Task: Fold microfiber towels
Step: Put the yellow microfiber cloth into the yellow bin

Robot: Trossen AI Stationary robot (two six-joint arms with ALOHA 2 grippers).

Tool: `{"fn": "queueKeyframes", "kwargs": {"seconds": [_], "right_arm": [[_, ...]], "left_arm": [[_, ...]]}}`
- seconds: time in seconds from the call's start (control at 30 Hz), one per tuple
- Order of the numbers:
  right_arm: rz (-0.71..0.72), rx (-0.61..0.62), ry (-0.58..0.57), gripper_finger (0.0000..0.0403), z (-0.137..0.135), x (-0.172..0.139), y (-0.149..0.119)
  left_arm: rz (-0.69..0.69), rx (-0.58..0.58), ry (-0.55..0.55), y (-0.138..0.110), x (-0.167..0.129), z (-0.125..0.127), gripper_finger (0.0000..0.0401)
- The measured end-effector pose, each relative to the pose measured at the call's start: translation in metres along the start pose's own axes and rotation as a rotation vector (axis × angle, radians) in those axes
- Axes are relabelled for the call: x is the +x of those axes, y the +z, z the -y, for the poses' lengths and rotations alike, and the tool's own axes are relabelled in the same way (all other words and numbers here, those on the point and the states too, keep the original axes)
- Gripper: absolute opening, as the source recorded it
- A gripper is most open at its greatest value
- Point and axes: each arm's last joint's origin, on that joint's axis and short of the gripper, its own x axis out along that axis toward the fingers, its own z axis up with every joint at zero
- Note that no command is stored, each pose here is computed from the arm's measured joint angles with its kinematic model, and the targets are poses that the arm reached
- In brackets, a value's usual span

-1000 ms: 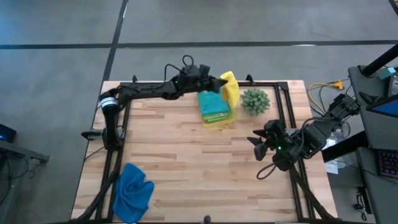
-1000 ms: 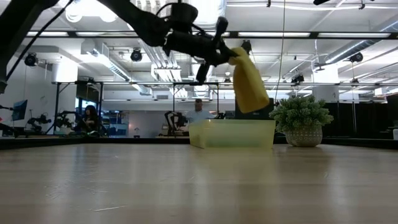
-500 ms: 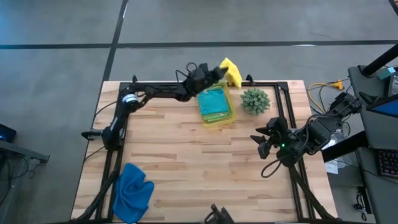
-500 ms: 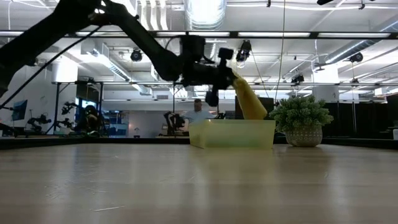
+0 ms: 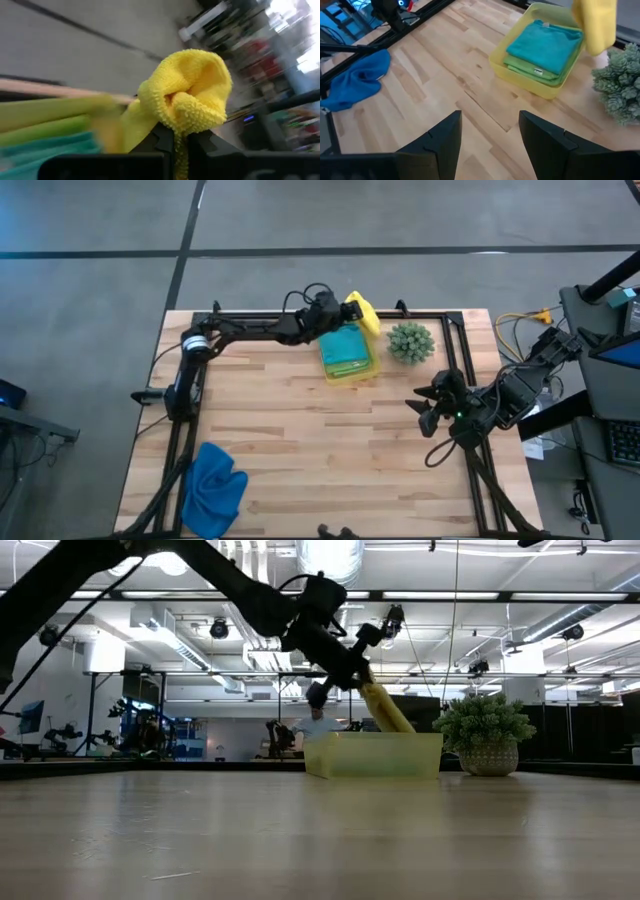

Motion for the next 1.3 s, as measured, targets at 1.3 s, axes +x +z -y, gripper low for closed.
{"fn": "queueKeyframes", "kwargs": {"seconds": [1.3], "right_arm": [[0.012,-0.076,-0.01,0.0192,0.001,0.002,-0.005]], "left_arm": [[0.034,0.234,0.39,0.021,-0.064,0.012,0.0]]}}
